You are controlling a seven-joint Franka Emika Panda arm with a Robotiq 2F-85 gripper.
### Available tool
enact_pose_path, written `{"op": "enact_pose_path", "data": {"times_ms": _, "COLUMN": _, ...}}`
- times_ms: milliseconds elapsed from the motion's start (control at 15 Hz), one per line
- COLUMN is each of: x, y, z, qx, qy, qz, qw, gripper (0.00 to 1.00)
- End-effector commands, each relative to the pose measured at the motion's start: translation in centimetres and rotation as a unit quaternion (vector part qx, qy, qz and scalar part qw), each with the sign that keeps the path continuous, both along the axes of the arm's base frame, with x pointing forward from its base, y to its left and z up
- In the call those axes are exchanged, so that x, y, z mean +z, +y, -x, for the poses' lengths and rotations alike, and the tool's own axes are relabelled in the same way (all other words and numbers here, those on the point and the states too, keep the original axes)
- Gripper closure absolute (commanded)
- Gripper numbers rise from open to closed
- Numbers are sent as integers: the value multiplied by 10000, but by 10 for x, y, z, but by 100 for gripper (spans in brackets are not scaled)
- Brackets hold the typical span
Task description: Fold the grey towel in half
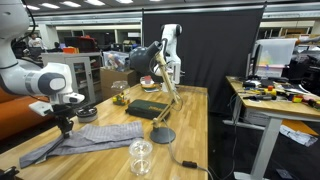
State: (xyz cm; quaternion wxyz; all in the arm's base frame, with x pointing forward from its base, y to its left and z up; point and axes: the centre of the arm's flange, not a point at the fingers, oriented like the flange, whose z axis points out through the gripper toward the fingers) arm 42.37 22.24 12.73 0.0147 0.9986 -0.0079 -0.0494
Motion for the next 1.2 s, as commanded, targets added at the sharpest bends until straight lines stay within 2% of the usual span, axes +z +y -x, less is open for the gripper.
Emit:
{"op": "enact_pose_path", "data": {"times_ms": 0, "x": 3, "y": -2, "z": -3, "qx": 106, "qy": 83, "qz": -11, "qw": 9999, "gripper": 48}}
{"op": "enact_pose_path", "data": {"times_ms": 133, "x": 4, "y": 0, "z": -4, "qx": 129, "qy": 81, "qz": -20, "qw": 9999, "gripper": 34}}
{"op": "enact_pose_path", "data": {"times_ms": 400, "x": 4, "y": 0, "z": -4, "qx": 152, "qy": 107, "qz": -36, "qw": 9998, "gripper": 20}}
{"op": "enact_pose_path", "data": {"times_ms": 467, "x": 3, "y": 0, "z": -3, "qx": 147, "qy": 122, "qz": -28, "qw": 9998, "gripper": 7}}
{"op": "enact_pose_path", "data": {"times_ms": 533, "x": 3, "y": -1, "z": -3, "qx": 141, "qy": 136, "qz": -19, "qw": 9998, "gripper": 0}}
{"op": "enact_pose_path", "data": {"times_ms": 1067, "x": -9, "y": -9, "z": -2, "qx": 42, "qy": 289, "qz": 8, "qw": 9996, "gripper": 0}}
{"op": "enact_pose_path", "data": {"times_ms": 1133, "x": -11, "y": -10, "z": -2, "qx": 25, "qy": 292, "qz": 0, "qw": 9996, "gripper": 4}}
